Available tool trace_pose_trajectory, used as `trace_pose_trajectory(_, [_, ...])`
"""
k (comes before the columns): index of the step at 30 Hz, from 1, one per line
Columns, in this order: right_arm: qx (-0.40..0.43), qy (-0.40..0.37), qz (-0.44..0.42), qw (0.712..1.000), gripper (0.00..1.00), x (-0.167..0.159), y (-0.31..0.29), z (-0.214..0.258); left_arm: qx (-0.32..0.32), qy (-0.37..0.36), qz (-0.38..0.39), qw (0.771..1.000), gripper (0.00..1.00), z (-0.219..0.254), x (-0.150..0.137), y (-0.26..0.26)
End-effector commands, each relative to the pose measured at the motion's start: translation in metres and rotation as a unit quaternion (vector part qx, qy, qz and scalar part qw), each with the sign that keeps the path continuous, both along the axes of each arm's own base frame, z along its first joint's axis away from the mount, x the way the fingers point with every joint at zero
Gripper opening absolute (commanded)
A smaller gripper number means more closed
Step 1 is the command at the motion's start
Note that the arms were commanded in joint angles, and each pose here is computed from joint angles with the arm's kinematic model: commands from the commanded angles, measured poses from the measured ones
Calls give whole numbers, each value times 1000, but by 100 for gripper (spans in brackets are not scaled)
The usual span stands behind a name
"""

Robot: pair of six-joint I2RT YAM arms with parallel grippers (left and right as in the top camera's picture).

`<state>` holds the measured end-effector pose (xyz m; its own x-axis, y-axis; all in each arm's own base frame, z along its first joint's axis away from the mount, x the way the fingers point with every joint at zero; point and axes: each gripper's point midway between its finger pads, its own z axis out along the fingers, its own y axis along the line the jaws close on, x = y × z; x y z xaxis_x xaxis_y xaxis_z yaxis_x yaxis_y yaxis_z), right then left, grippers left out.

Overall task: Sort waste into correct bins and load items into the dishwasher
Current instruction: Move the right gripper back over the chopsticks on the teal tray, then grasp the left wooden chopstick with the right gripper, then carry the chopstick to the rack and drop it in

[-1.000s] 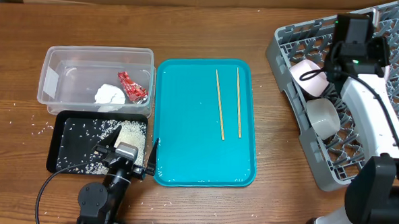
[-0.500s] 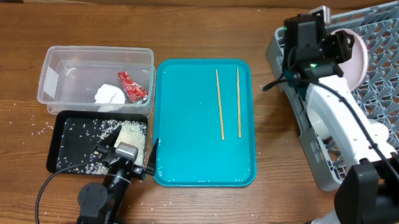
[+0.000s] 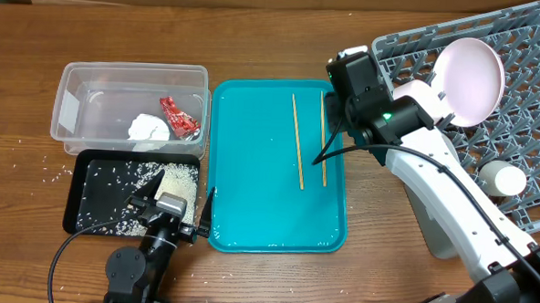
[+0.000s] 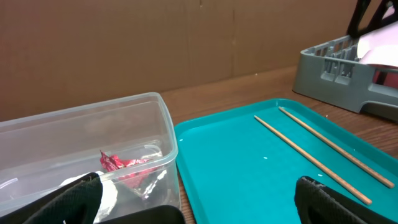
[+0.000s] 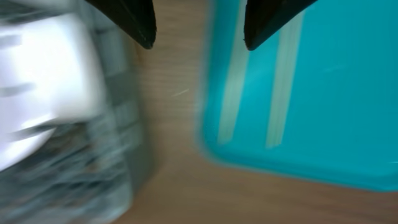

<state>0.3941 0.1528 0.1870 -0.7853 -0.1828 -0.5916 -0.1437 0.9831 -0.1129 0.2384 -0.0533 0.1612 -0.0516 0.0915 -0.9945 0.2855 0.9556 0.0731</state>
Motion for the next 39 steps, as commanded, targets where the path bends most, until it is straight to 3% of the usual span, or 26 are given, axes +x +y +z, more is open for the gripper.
trace_pose_trajectory(1, [223, 177, 35, 958, 46, -49, 77, -37, 10, -5, -4, 1000, 100, 0, -1, -1])
trace_pose_trajectory(13, [145, 306, 4, 941, 40, -60, 81, -163, 10, -5, -4, 1000, 100, 0, -1, -1])
trace_pose_trajectory(22, [125, 340, -6, 932, 4, -72, 78, -185, 10, -5, -4, 1000, 100, 0, -1, -1])
trace_pose_trajectory(23, [125, 341, -7, 932, 4, -72, 78, -184, 10, -5, -4, 1000, 100, 0, -1, -1])
trace_pose_trajectory(28, [142, 322, -15, 936, 4, -59, 79, -154, 10, -5, -4, 1000, 100, 0, -1, -1])
trace_pose_trajectory(32, [192, 251, -23, 949, 4, -33, 76, -88, 10, -5, -4, 1000, 100, 0, -1, -1])
trace_pose_trajectory(37, [261, 147, -80, 951, 4, -8, 22, 0, 10, -5, -4, 1000, 100, 0, -1, -1])
trace_pose_trajectory(39, [283, 94, -123, 947, 4, -4, -27, 39, 10, -5, -4, 1000, 100, 0, -1, -1])
